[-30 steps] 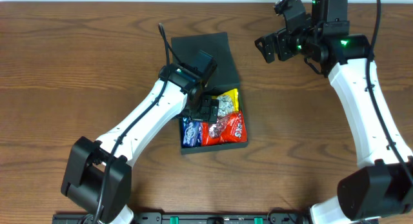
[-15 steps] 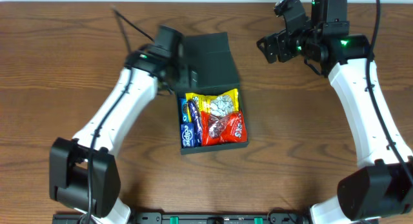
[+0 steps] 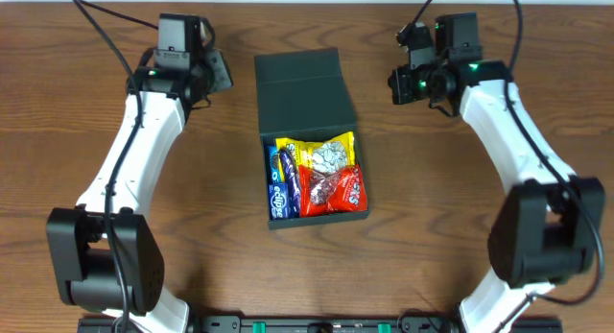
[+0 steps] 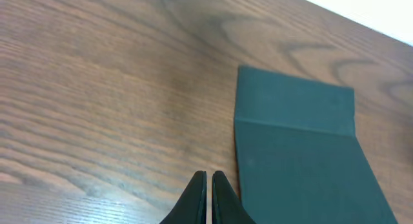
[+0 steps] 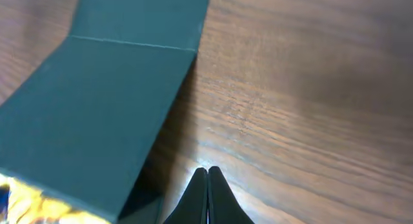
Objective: Pack container
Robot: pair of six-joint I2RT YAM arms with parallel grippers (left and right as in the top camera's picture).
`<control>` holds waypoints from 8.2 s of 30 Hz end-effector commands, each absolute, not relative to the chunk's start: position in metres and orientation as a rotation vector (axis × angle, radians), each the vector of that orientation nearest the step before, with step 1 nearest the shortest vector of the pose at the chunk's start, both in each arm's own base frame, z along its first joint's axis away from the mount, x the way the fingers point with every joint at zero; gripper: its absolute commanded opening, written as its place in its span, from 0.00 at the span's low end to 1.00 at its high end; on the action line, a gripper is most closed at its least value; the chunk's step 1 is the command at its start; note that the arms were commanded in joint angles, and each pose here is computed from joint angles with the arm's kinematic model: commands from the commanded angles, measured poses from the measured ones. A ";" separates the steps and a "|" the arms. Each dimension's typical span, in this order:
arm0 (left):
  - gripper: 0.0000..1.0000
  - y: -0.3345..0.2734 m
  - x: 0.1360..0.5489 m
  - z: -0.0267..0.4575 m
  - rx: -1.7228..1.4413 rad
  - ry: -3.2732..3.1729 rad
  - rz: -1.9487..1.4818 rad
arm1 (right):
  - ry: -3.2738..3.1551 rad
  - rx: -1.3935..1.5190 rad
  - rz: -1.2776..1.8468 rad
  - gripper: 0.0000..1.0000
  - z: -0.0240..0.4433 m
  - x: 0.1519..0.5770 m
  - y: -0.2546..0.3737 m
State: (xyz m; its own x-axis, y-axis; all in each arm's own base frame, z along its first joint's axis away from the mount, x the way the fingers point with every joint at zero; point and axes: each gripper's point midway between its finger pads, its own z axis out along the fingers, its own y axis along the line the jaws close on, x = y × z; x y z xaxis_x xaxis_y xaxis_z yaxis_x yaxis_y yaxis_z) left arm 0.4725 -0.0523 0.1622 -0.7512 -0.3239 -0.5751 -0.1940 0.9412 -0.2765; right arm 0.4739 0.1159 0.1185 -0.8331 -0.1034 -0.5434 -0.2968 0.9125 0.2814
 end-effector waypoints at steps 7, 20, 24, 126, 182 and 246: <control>0.06 -0.071 0.490 0.084 -0.481 2.578 -0.541 | 2.599 -0.019 0.819 0.01 0.068 0.485 0.145; 0.06 -0.109 0.498 0.017 -0.561 2.705 -0.892 | 2.620 0.072 1.047 0.01 0.028 0.487 0.179; 0.06 -0.116 0.501 0.024 -0.539 2.692 -0.944 | 2.618 0.032 1.062 0.01 0.027 0.484 0.192; 0.06 -0.125 0.452 0.033 -0.578 2.798 -1.009 | 2.569 -0.127 1.349 0.01 0.039 0.462 0.228; 0.06 -0.098 0.413 0.204 0.215 2.679 -0.702 | 2.500 -0.585 0.960 0.01 0.146 0.420 0.153; 0.06 -0.146 0.422 0.065 -0.285 2.670 -1.107 | 2.564 -0.471 0.920 0.01 0.068 0.401 0.214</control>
